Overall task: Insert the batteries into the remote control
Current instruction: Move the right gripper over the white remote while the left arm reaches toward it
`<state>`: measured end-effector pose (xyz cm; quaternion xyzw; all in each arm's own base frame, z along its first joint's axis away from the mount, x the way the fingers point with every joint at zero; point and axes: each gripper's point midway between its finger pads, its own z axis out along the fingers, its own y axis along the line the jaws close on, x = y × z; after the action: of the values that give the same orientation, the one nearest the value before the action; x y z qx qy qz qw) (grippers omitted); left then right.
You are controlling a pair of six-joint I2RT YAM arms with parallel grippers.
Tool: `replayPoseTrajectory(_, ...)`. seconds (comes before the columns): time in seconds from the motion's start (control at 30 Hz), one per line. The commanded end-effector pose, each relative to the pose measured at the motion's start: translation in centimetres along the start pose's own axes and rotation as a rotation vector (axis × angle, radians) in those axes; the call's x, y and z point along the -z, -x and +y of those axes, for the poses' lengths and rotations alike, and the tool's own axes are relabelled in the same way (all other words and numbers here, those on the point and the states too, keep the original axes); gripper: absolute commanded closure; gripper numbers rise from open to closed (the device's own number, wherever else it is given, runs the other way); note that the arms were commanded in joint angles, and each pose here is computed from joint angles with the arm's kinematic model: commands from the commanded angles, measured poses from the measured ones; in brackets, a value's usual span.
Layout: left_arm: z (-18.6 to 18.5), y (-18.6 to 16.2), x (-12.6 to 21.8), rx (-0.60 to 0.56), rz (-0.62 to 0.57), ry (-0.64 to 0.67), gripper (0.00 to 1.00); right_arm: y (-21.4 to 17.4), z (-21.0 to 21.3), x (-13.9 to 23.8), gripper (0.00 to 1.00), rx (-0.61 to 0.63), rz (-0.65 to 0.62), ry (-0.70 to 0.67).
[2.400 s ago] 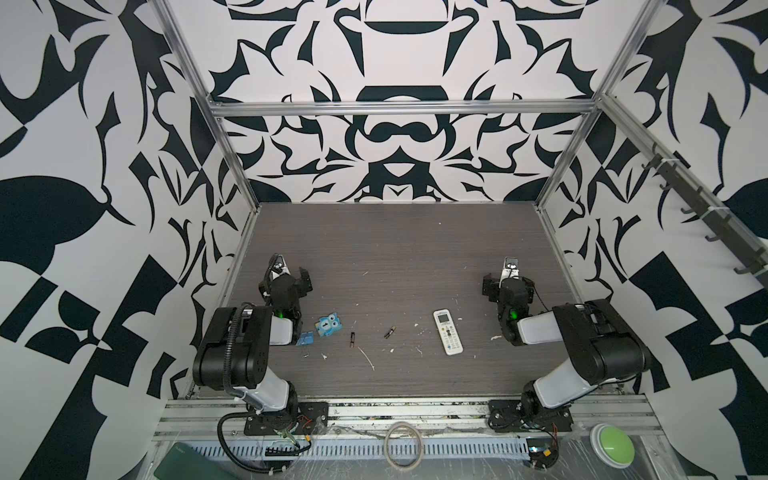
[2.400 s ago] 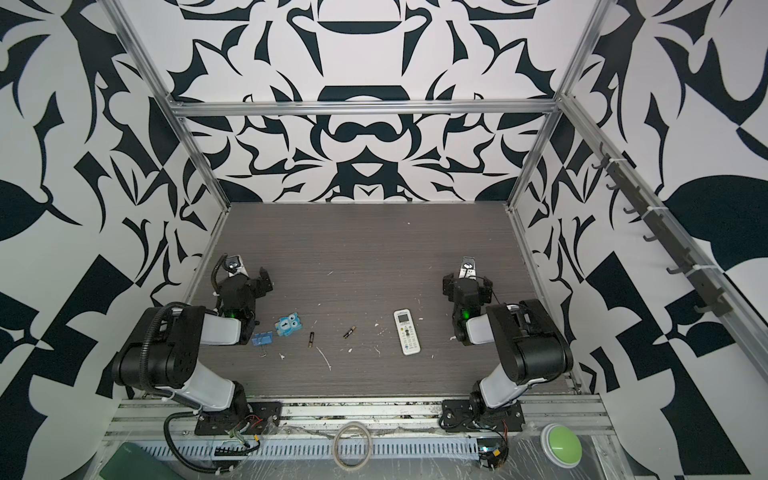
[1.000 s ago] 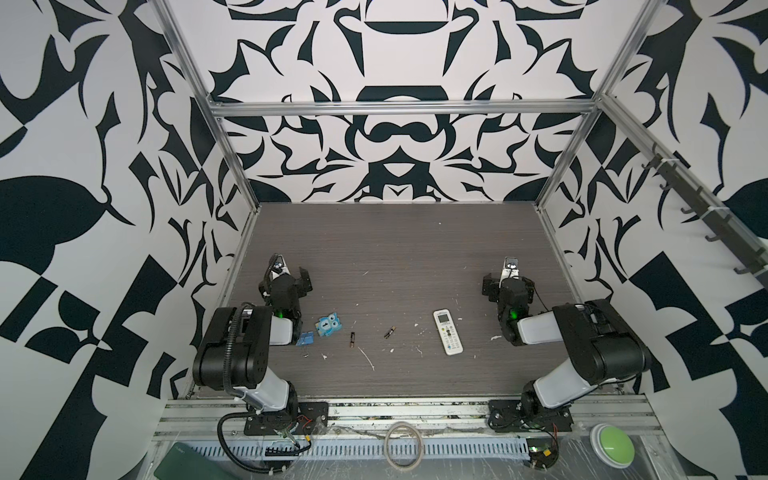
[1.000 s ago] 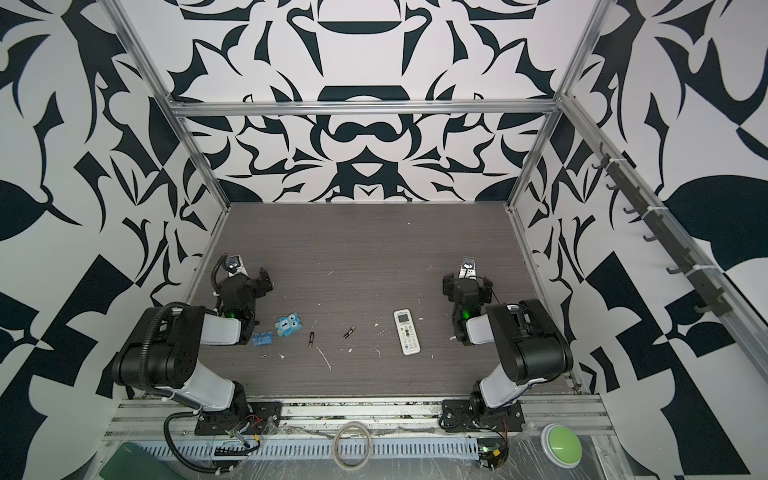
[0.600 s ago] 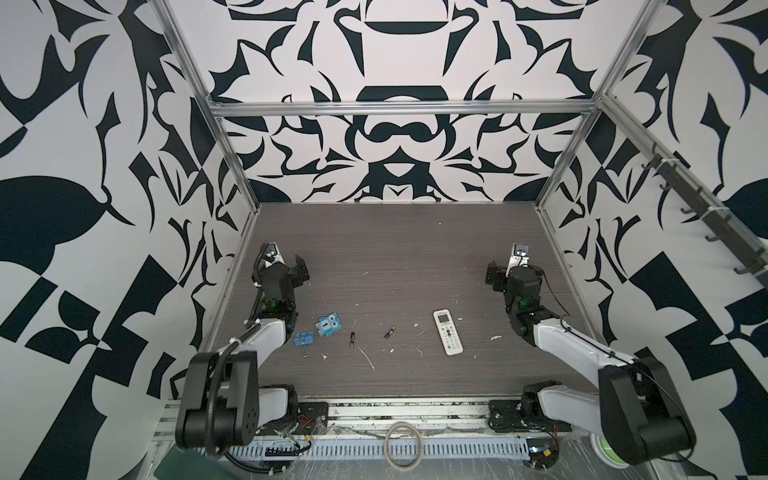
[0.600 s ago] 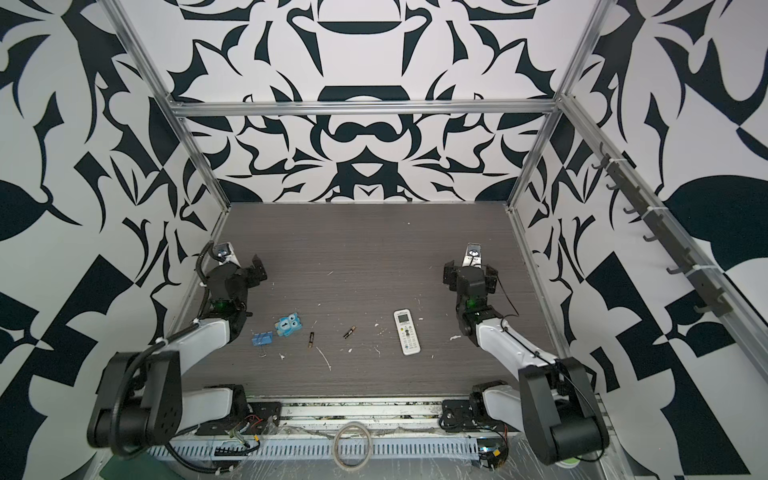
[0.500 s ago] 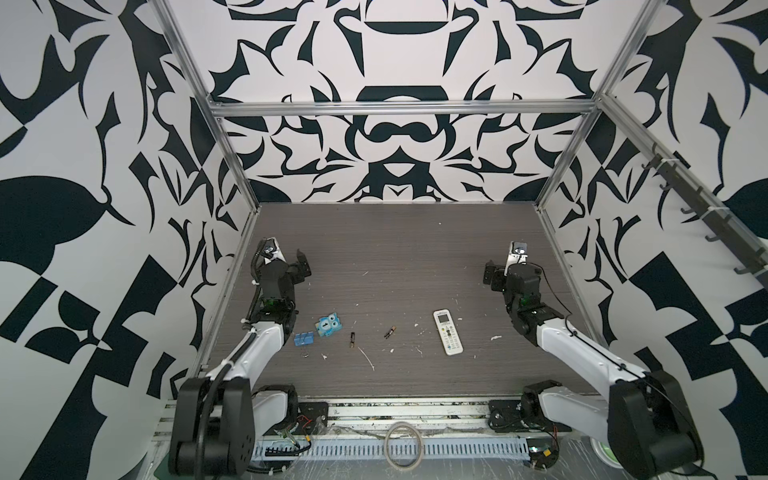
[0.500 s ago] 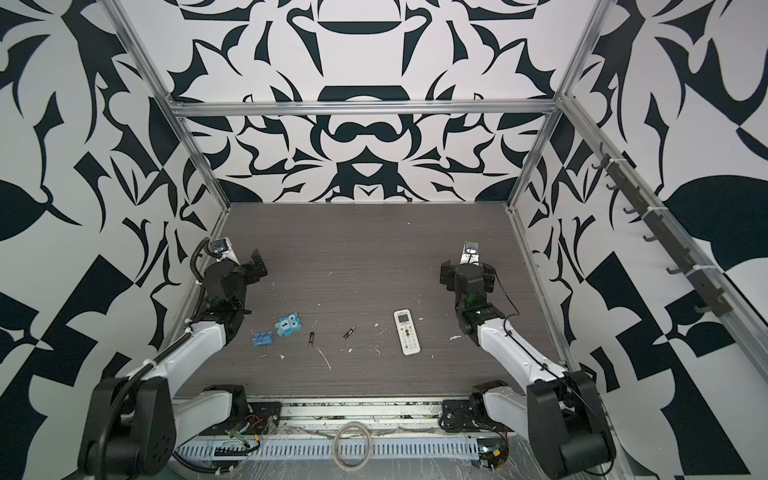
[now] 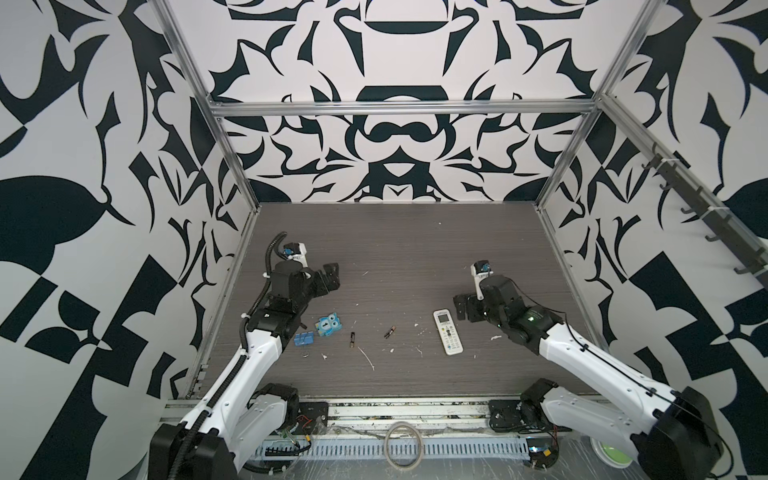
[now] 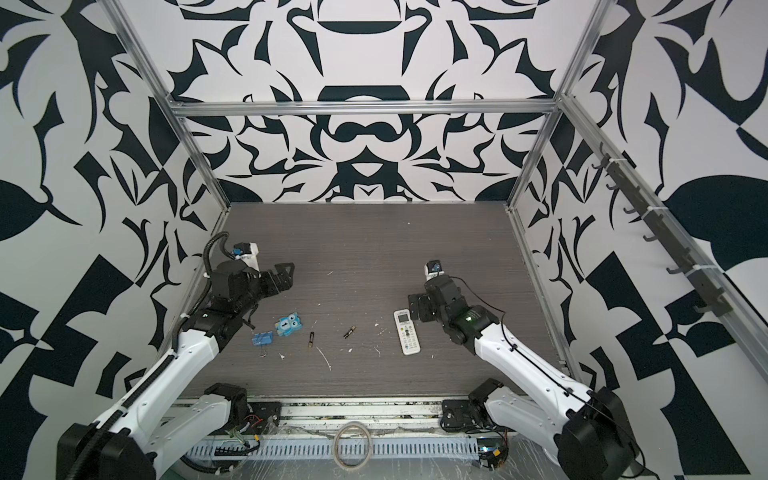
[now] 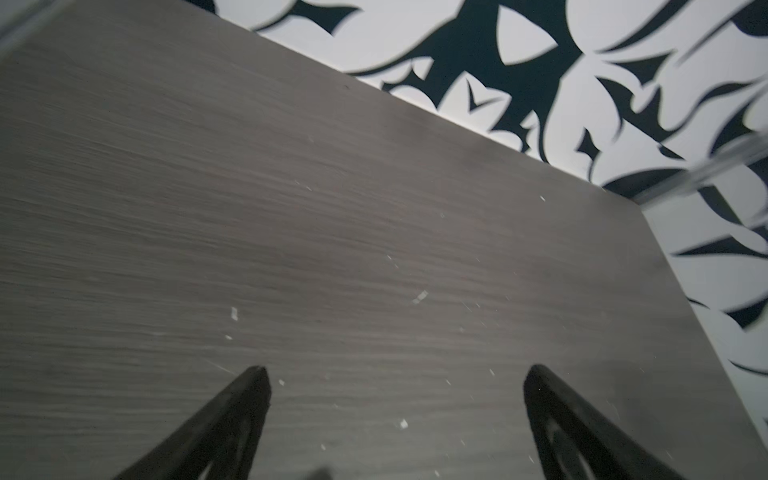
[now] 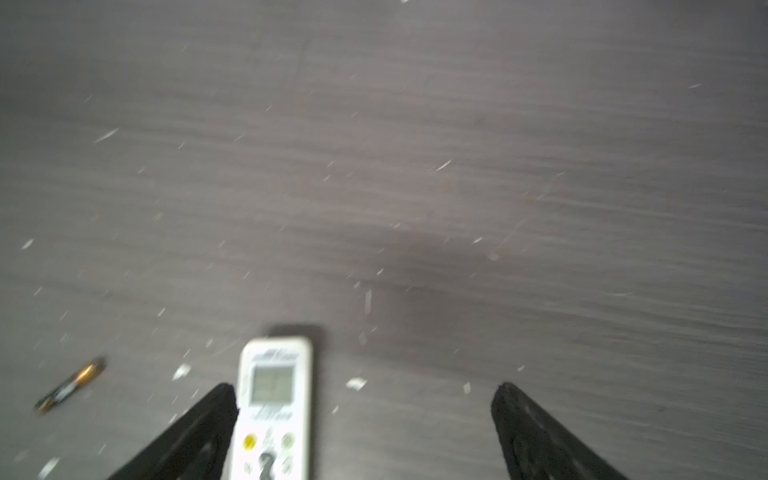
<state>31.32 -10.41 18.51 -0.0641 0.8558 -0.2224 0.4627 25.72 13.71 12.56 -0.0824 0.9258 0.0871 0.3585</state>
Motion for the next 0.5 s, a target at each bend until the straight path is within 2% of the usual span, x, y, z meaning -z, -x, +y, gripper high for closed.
replayPoseTrajectory(0.0, -2.9, -3.5, 1.0, 0.01, 0.116, -0.122, 0.01, -1.3, 2.1, 1.5, 0.0, -0.034, 0.074, 0.059)
replayPoseTrajectory(0.13, -5.1, -5.7, 2.0, -0.058, 0.135, -0.226, 0.01, -3.6, 3.6, 1.0, 0.0, 0.007, 0.168, 0.09)
replayPoseTrajectory(0.23, -5.9, -6.9, 2.8, -0.064, 0.143, -0.292, 0.01, -5.1, 4.6, 0.5, 0.0, 0.029, 0.236, 0.12)
replayPoseTrajectory(0.47, -7.8, -8.0, 4.4, -0.055, 0.152, -0.412, 0.01, -6.9, 4.8, 0.2, 0.0, 0.043, 0.272, 0.123)
